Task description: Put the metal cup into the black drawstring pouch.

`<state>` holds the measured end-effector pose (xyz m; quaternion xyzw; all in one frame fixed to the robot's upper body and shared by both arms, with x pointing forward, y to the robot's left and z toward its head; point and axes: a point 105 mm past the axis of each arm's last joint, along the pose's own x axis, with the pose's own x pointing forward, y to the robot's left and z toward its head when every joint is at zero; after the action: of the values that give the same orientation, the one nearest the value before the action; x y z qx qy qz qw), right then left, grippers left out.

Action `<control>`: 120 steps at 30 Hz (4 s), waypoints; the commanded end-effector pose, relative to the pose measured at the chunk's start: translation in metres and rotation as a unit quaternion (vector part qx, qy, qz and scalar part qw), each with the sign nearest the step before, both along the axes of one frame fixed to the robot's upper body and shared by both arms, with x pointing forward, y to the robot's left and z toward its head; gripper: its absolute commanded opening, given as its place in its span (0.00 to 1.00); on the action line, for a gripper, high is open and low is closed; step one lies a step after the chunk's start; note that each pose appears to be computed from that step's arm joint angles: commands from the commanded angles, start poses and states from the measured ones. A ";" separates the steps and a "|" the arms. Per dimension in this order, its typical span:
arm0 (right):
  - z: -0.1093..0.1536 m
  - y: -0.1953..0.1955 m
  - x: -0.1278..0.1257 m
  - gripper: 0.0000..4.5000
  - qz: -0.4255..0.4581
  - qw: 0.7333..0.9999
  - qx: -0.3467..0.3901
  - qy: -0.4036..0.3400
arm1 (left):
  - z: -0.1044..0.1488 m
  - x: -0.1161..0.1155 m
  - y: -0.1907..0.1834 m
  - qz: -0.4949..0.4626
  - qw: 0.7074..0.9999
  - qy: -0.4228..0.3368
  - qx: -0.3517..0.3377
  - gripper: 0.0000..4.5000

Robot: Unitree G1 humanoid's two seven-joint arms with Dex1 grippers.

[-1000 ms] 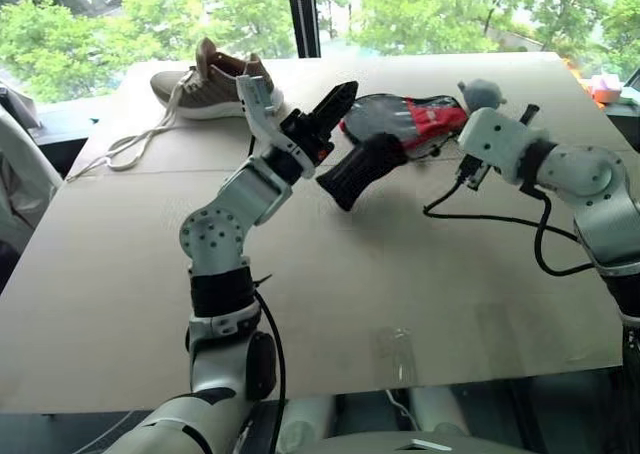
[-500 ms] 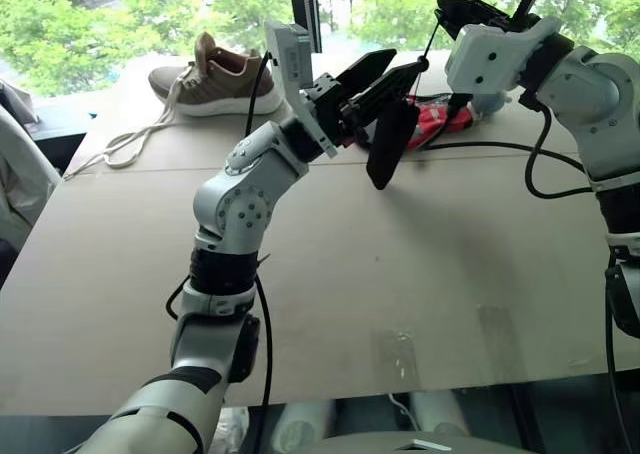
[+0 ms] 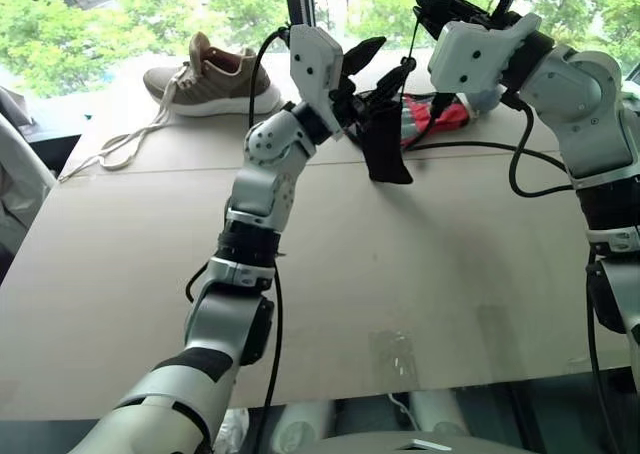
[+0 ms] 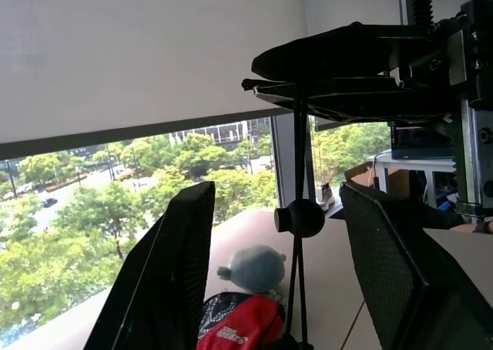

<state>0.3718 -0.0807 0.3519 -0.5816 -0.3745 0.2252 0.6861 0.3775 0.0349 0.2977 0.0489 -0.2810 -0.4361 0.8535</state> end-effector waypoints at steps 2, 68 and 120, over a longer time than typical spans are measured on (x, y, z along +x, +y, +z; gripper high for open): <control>0.027 0.002 -0.015 0.00 0.017 0.999 0.024 -0.040 | 0.009 -0.008 -0.009 -0.015 1.000 -0.020 -0.009 0.59; 0.020 0.011 -0.018 0.00 0.022 0.999 0.036 -0.013 | 0.011 -0.004 -0.011 -0.018 0.998 0.011 -0.057 0.04; 0.118 -0.054 -0.025 0.00 0.027 0.944 0.328 -0.009 | -0.063 0.001 -0.003 -0.003 0.996 0.088 0.013 0.60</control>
<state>0.3653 -0.1360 0.4497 -0.3235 -0.4095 0.1127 0.8455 0.3840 0.0365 0.2178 0.0281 -0.1716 -0.4339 0.8840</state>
